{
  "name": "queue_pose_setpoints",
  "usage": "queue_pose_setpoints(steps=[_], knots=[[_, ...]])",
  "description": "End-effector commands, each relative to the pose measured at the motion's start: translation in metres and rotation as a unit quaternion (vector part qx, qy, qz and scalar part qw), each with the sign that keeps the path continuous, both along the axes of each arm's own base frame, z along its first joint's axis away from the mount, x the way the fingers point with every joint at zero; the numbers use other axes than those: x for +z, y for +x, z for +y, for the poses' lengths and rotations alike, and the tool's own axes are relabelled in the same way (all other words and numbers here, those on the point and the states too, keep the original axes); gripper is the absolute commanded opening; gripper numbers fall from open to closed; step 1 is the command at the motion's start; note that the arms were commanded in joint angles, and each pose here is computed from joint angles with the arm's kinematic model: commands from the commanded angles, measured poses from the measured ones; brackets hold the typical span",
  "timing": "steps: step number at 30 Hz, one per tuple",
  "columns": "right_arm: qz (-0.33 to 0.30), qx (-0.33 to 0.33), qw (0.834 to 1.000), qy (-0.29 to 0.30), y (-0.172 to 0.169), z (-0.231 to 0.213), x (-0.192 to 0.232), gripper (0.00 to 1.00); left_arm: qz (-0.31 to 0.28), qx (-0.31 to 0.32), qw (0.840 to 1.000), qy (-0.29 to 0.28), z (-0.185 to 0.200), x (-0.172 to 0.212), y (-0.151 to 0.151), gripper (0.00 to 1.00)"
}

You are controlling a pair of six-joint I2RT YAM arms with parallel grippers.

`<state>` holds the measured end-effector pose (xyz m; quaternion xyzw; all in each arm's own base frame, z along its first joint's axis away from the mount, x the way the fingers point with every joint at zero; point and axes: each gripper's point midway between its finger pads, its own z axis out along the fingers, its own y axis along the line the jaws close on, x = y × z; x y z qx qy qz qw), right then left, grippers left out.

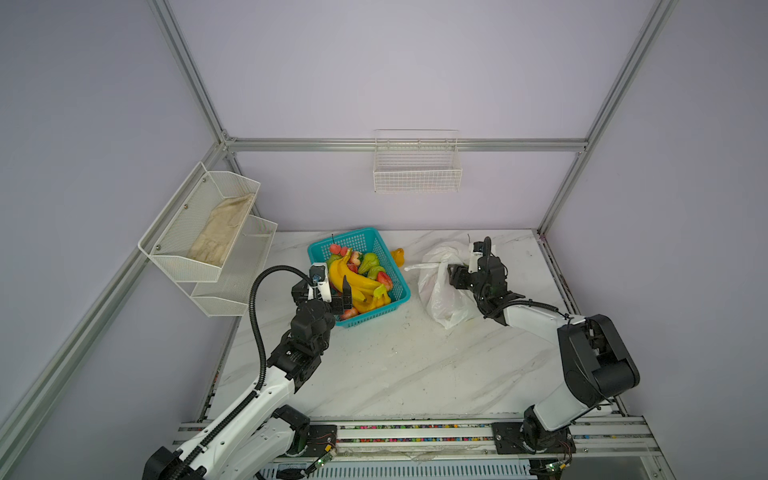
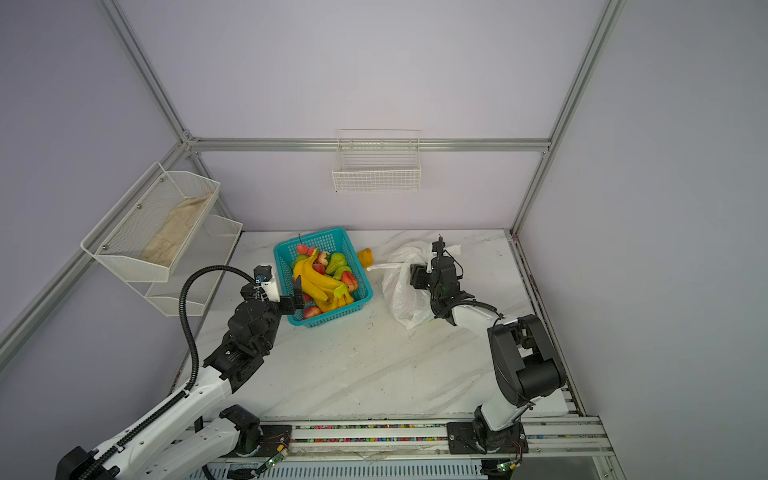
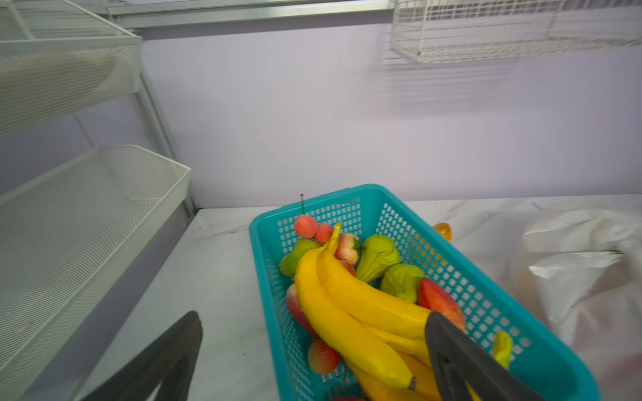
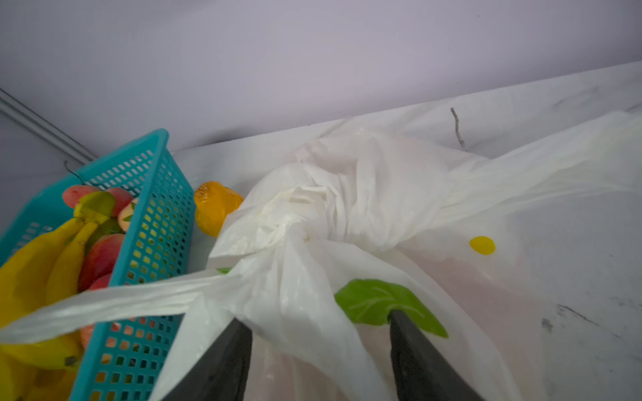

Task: Place the fake fruits into the plastic bag and tie a complex knot

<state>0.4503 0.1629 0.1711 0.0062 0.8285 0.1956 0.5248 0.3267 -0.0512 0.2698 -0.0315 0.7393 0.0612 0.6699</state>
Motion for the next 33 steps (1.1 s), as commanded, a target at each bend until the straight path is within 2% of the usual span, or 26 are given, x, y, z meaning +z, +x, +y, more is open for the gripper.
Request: queue_pose_setpoints(steps=[1, 4, 8, 10, 14, 18, 22, 26, 28, 31, 33], knots=[[-0.054, 0.010, 0.999, 0.005, -0.007, 0.001, 0.047, 0.68, -0.021, 0.095, 0.995, 0.009, 0.043, -0.008, -0.007, 1.00], [-0.063, -0.042, 0.997, -0.030, -0.023, -0.027, 0.060, 0.72, -0.014, 0.138, 0.990, 0.011, 0.071, -0.024, -0.009, 1.00], [-0.077, -0.134, 0.984, -0.086, -0.039, -0.076, 0.066, 0.81, 0.022, 0.151, 0.988, -0.007, 0.097, -0.059, -0.004, 1.00], [-0.074, -0.173, 0.977, -0.098, -0.040, -0.097, 0.063, 0.95, 0.041, 0.154, 0.987, -0.015, 0.105, -0.076, 0.000, 1.00], [-0.064, -0.221, 0.967, -0.110, -0.033, -0.123, 0.054, 0.97, 0.066, 0.147, 0.987, -0.026, 0.110, -0.097, 0.007, 1.00], [-0.069, -0.229, 0.961, -0.136, -0.026, -0.131, 0.037, 0.97, 0.071, 0.115, 0.990, -0.028, 0.105, -0.106, 0.020, 1.00], [-0.101, -0.234, 0.954, -0.158, -0.033, -0.142, 0.017, 0.97, 0.069, 0.101, 0.992, -0.030, 0.103, -0.119, 0.029, 1.00], [-0.124, -0.223, 0.951, -0.173, -0.035, -0.144, 0.002, 0.97, 0.053, 0.052, 0.997, -0.033, 0.090, -0.125, 0.045, 1.00], [-0.142, -0.215, 0.950, -0.176, -0.036, -0.142, -0.005, 0.97, 0.054, 0.033, 0.998, -0.030, 0.084, -0.125, 0.054, 1.00], [-0.171, -0.203, 0.947, -0.178, -0.036, -0.139, -0.007, 0.97, 0.054, 0.040, 0.997, -0.024, 0.087, -0.125, 0.057, 1.00], [-0.174, -0.199, 0.952, -0.157, -0.031, -0.136, -0.008, 0.97, 0.045, 0.033, 0.998, -0.013, 0.087, -0.125, 0.058, 1.00]])
